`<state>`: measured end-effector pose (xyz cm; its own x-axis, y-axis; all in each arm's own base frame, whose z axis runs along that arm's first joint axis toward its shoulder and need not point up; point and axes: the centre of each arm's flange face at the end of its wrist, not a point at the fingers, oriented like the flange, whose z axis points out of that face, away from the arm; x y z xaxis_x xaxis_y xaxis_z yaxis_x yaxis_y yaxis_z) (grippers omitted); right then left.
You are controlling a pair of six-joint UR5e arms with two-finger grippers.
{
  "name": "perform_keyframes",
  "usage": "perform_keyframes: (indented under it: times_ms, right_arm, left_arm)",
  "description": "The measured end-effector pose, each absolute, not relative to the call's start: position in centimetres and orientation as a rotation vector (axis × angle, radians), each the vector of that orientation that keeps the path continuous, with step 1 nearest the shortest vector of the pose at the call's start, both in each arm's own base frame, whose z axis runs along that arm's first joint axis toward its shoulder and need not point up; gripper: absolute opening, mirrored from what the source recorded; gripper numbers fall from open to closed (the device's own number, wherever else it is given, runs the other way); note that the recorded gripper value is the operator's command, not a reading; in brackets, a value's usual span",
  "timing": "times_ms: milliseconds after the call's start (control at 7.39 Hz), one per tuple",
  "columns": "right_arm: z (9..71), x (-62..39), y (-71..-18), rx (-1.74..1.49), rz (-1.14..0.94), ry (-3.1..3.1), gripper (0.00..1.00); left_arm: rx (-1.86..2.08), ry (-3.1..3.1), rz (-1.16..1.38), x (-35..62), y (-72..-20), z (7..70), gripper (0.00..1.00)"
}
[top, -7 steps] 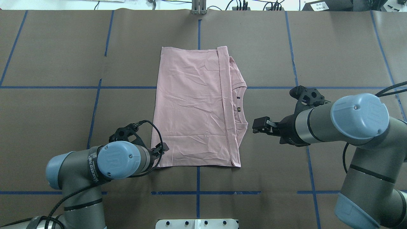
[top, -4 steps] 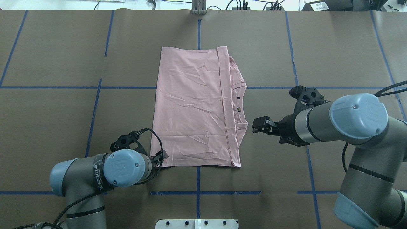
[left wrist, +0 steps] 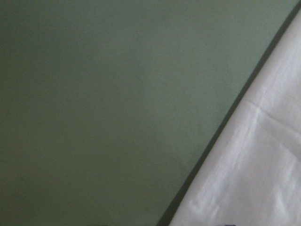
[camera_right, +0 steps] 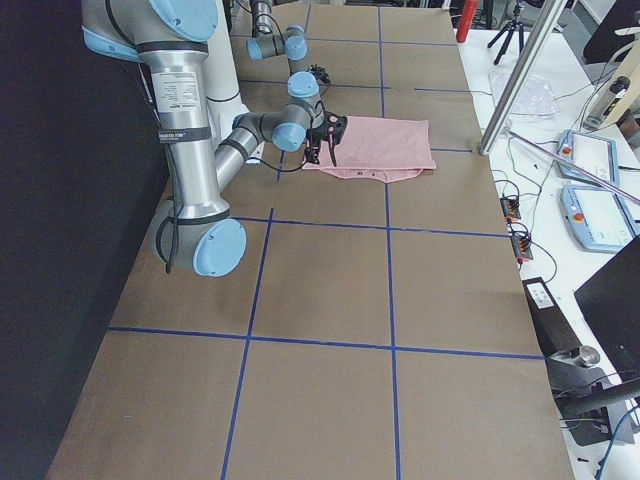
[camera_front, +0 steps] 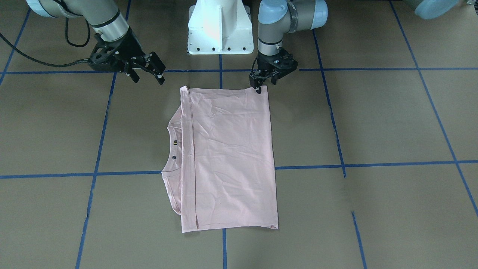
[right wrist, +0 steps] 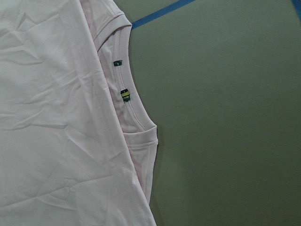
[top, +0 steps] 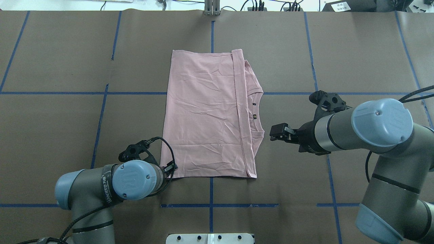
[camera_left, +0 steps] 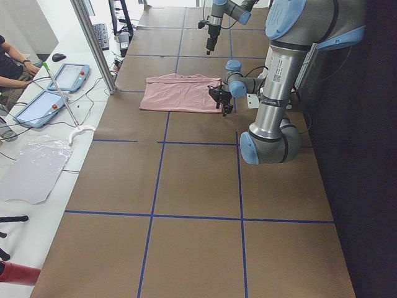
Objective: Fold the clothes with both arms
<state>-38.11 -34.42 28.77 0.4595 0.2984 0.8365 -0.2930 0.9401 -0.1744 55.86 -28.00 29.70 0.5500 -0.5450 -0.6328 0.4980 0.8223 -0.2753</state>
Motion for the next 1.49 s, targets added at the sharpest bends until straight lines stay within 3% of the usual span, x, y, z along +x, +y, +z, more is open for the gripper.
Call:
perform_keyframes:
  times_ms: [135, 406, 677, 1489]
  right_arm:
    - [28.9, -38.1, -34.5, -0.005, 0.366, -1.029, 1.0]
    - [29.1, -38.0, -34.8, -0.005, 0.372, -1.024, 1.0]
    - [29.4, -38.1, -34.9, -0.006, 0.375, -1.017, 1.0]
    - [29.3, -40.2, -34.2, -0.043, 0.383, -1.01, 1.0]
  left_arm:
    - [-0.064, 0.774, -0.617, 55.9, -28.0, 29.6, 0.26]
    - [-0.064, 0.78, -0.614, 56.0, -28.0, 29.3, 0.2]
    - [-0.065, 0.785, -0.612, 56.0, -27.9, 29.0, 0.0]
    - [-0.032, 0.804, -0.547, 55.0, -28.3, 28.2, 0.0]
